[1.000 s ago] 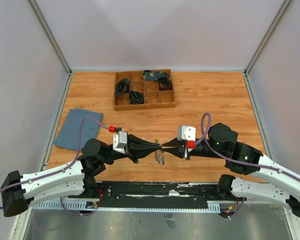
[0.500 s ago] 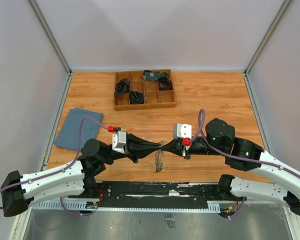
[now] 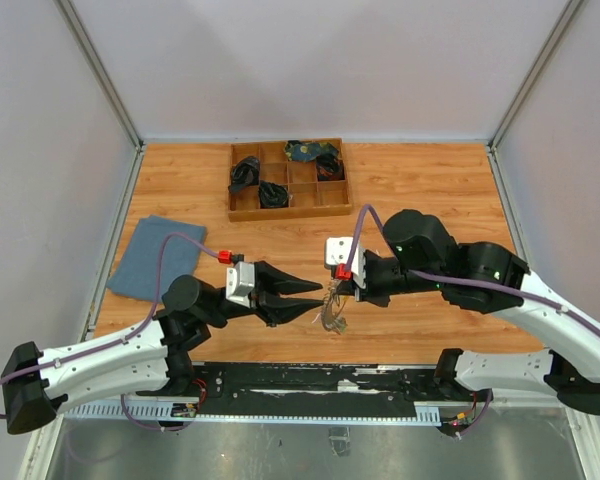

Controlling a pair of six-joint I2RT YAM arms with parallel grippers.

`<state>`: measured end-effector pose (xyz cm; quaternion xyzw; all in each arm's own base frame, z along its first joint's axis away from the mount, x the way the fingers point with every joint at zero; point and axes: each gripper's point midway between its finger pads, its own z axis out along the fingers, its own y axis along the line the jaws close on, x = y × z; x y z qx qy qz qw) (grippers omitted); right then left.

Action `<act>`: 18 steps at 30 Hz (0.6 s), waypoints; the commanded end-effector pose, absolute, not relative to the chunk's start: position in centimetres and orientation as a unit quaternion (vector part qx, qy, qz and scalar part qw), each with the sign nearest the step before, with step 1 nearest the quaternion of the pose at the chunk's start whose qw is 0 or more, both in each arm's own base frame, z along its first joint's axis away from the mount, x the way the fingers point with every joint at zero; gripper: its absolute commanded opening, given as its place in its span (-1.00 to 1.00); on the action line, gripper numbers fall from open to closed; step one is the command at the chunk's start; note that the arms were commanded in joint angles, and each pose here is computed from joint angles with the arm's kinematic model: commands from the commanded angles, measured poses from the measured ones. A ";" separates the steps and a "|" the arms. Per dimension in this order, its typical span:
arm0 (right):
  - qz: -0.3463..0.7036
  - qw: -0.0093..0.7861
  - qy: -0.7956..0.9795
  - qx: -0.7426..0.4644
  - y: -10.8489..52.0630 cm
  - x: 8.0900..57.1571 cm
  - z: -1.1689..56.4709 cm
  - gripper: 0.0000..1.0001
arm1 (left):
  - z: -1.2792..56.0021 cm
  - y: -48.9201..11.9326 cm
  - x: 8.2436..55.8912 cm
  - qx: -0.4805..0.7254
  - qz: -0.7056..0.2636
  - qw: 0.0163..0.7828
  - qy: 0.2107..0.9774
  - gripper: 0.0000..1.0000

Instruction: Put the keys on the keyring

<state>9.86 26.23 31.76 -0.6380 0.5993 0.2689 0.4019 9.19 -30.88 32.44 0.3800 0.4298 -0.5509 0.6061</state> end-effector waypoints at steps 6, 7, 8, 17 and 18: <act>0.220 0.325 0.639 -0.662 24.7 9.9 30.4 -0.99 | 32.8 -32.3 10.6 0.392 -0.523 0.606 0.454 -0.23; 0.219 0.324 0.641 -0.661 24.8 10.0 30.5 -0.99 | 32.6 -32.5 10.7 0.396 -0.521 0.601 0.458 -0.23; 0.217 0.320 0.643 -0.661 24.9 10.0 30.5 -0.99 | 32.4 -32.7 10.7 0.400 -0.520 0.598 0.460 -0.23; 0.212 0.298 0.649 -0.667 25.1 10.1 30.5 -0.99 | 31.9 -32.9 10.7 0.410 -0.513 0.591 0.469 -0.22; 0.214 0.296 0.648 -0.668 25.2 10.0 30.4 -0.99 | 31.8 -32.9 10.7 0.411 -0.512 0.590 0.470 -0.22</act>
